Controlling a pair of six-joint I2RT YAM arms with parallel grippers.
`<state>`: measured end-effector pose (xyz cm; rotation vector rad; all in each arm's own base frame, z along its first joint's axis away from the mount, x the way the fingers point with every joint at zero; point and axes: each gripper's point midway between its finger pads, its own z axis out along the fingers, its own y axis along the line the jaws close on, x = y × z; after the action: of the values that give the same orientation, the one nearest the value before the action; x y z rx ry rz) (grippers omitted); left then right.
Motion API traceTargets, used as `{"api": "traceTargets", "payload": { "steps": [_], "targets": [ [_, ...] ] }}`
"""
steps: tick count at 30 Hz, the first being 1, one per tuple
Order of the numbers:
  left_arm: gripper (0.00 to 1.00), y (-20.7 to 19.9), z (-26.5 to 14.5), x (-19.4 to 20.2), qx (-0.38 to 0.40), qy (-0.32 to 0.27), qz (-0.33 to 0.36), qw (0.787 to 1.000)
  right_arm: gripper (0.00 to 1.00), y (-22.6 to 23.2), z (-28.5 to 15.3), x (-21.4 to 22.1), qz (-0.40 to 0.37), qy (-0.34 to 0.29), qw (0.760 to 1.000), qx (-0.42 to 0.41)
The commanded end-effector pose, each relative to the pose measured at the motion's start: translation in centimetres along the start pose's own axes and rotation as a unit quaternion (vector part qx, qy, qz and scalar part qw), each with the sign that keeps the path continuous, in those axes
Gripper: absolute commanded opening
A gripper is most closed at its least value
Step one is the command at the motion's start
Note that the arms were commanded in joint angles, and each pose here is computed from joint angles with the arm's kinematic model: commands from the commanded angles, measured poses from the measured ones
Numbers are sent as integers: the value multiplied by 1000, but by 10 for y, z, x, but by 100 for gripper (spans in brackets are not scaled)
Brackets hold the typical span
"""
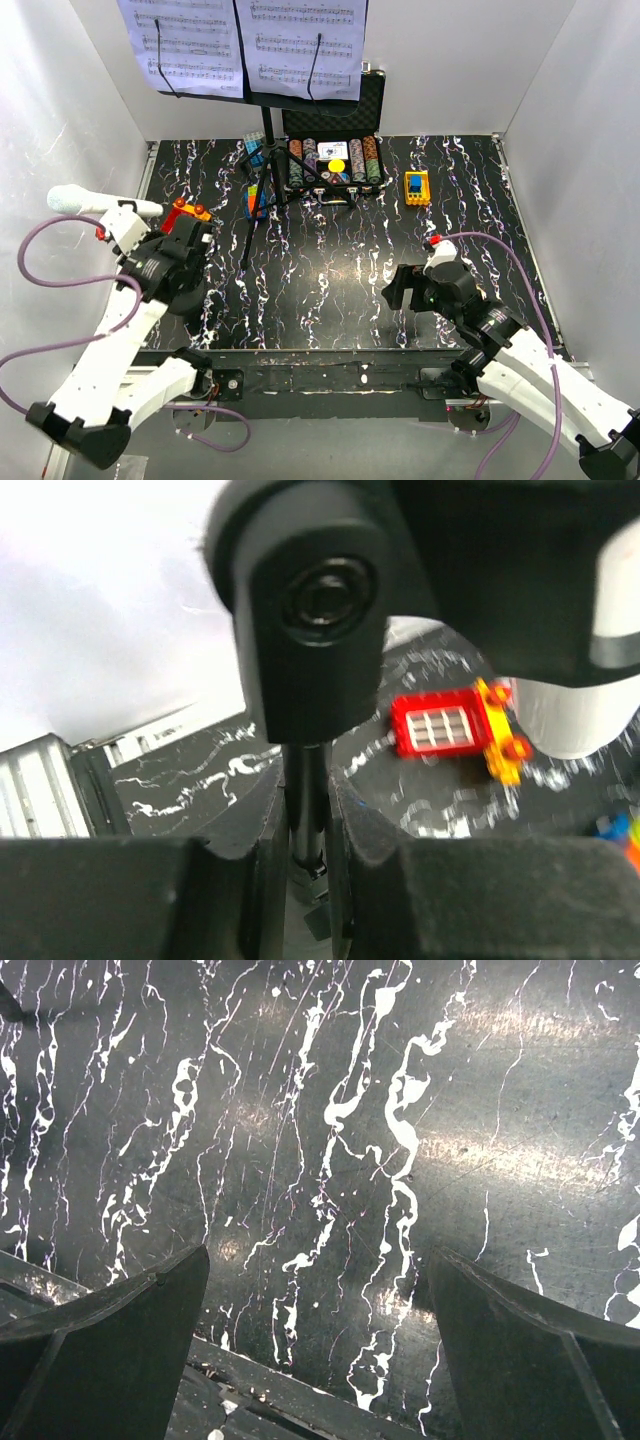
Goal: Pack up the instrument practice props
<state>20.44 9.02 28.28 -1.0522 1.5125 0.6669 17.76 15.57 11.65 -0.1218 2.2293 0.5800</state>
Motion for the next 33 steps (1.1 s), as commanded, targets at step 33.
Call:
{"api": "traceTargets", "payload": {
  "steps": [33],
  "targets": [
    [0, -148, -254, 51, 849, 30, 58, 525, 97, 80, -31, -50, -52, -50, 980, -183]
  ]
}}
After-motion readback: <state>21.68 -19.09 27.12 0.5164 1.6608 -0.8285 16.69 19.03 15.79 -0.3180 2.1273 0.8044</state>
